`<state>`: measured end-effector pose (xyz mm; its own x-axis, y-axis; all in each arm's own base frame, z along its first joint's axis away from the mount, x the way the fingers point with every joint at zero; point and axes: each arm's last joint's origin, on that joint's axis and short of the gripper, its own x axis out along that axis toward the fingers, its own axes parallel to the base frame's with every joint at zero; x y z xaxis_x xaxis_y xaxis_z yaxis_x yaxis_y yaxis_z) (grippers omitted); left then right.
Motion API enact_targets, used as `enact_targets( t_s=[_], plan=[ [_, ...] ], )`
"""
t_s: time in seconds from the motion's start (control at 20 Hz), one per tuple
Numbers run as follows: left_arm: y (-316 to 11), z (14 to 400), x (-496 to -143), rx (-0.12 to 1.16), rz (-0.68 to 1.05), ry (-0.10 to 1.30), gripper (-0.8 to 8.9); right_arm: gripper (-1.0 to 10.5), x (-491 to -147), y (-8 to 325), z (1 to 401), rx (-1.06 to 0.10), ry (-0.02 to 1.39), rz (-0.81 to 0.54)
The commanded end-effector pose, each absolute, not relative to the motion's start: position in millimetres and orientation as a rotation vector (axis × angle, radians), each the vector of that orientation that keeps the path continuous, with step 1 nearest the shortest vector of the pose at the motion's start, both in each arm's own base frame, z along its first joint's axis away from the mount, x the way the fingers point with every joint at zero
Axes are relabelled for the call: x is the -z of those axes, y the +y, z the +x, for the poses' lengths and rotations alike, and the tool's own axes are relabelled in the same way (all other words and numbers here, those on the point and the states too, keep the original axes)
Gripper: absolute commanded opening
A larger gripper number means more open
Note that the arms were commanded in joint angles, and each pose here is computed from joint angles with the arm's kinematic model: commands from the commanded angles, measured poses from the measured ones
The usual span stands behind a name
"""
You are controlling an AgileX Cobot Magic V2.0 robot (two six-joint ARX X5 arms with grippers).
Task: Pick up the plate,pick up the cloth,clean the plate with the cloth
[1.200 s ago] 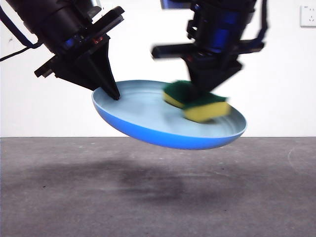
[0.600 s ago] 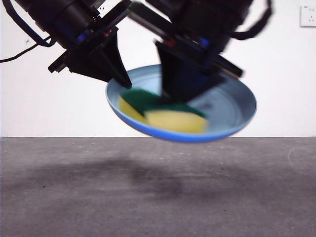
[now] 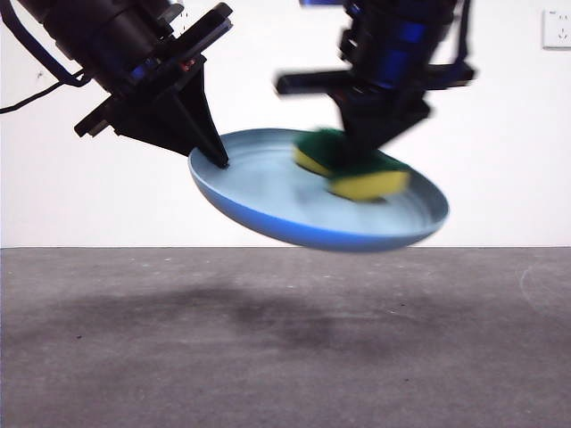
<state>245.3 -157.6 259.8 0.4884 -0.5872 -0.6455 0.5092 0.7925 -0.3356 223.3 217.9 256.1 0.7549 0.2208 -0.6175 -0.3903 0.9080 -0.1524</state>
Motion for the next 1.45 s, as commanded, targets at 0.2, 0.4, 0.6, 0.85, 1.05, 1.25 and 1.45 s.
enact_targets(
  t_s=[0.2,0.4,0.6,0.85,1.05,1.25,1.45],
  plan=[
    [-151.5,247.4,-255.3,0.461,0.141,0.775,-0.09,-0.2,-265.3,220.2,216.7,-0.546,0.619,-0.221],
    [-134.9,272.4,-236.1,0.295,0.230,0.786,-0.09,-0.2,-278.5,204.3,203.5,-0.527,0.651,-0.244],
    [-119.8,301.1,-193.7,0.220,0.246,0.899,-0.09,-0.2,-296.8,185.8,187.5,-0.523,0.650,-0.241],
    [-104.2,314.9,-161.3,0.165,0.249,1.008,0.67,-0.2,-321.3,166.7,169.2,-0.531,0.578,-0.200],
    [-104.1,316.0,-162.5,0.157,0.235,0.995,4.10,-0.2,-327.4,155.2,171.3,-0.356,0.520,-0.219],
    [-109.3,307.2,-182.7,0.159,0.164,0.955,4.09,-0.2,-320.9,149.6,195.4,-0.258,0.519,-0.175],
    [-115.3,275.2,-238.5,0.334,0.066,0.852,4.09,-0.2,-291.6,148.2,231.7,-0.279,0.655,-0.090]
  ],
)
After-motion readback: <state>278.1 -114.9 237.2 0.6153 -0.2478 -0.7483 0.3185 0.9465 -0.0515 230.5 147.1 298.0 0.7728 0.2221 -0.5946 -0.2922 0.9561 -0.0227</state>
